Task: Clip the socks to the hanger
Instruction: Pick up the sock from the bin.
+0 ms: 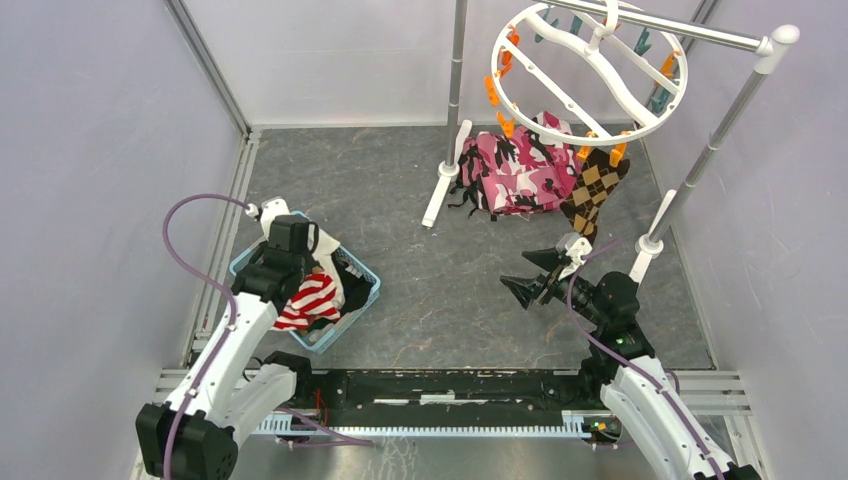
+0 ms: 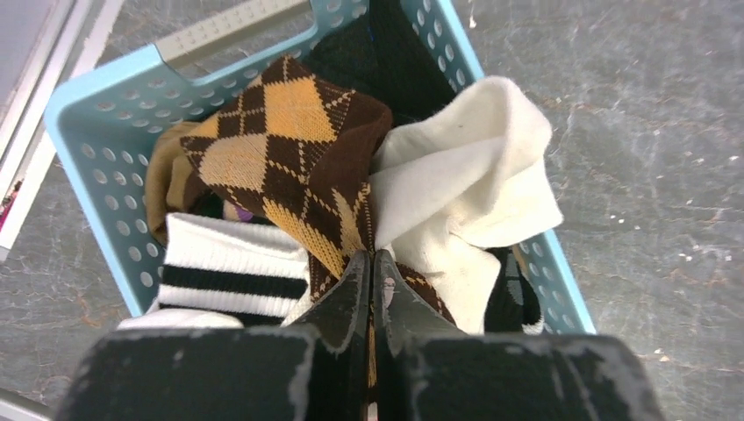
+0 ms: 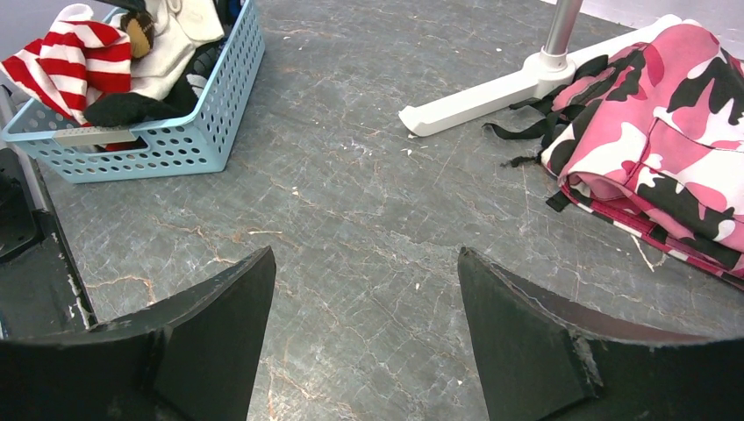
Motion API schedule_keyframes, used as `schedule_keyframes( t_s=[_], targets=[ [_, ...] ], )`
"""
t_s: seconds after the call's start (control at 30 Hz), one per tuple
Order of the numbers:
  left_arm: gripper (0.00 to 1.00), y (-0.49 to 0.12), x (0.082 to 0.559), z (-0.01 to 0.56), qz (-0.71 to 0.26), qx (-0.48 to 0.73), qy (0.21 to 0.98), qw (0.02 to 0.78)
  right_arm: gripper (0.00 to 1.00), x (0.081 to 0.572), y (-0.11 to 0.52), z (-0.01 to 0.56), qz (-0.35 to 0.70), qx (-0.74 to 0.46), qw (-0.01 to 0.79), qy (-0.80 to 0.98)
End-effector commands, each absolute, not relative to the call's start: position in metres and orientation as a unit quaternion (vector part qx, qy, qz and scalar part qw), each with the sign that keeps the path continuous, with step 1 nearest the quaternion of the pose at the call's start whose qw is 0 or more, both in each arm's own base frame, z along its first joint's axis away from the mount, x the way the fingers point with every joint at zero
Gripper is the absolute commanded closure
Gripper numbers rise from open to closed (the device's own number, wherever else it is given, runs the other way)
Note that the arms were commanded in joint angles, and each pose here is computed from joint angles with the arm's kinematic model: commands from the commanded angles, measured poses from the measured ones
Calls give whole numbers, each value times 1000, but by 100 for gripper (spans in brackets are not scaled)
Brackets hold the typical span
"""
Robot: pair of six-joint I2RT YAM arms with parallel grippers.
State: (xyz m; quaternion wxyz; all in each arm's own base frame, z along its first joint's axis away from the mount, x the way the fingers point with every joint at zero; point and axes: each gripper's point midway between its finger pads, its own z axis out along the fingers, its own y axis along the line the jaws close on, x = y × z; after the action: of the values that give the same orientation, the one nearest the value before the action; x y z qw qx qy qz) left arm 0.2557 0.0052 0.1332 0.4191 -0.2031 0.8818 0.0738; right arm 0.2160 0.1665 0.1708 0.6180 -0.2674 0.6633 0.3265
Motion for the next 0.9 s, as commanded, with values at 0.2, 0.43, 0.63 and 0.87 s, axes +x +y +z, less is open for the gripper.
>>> schedule_keyframes(
  t_s=[0.2,0.43,0.63,0.87],
  targets=[
    [98,19,258,198,80,-225,838,491,18,216,169,180,328,-277,630,647],
    [98,25,259,230,78,-233,810,532,18,216,169,180,328,-277,629,648],
    [92,15,263,226,60,-219,825,518,18,216,170,180,331,-279,628,647],
    [84,3,262,191,44,-209,857,469,18,215,170,180,331,-278,628,647]
  ],
)
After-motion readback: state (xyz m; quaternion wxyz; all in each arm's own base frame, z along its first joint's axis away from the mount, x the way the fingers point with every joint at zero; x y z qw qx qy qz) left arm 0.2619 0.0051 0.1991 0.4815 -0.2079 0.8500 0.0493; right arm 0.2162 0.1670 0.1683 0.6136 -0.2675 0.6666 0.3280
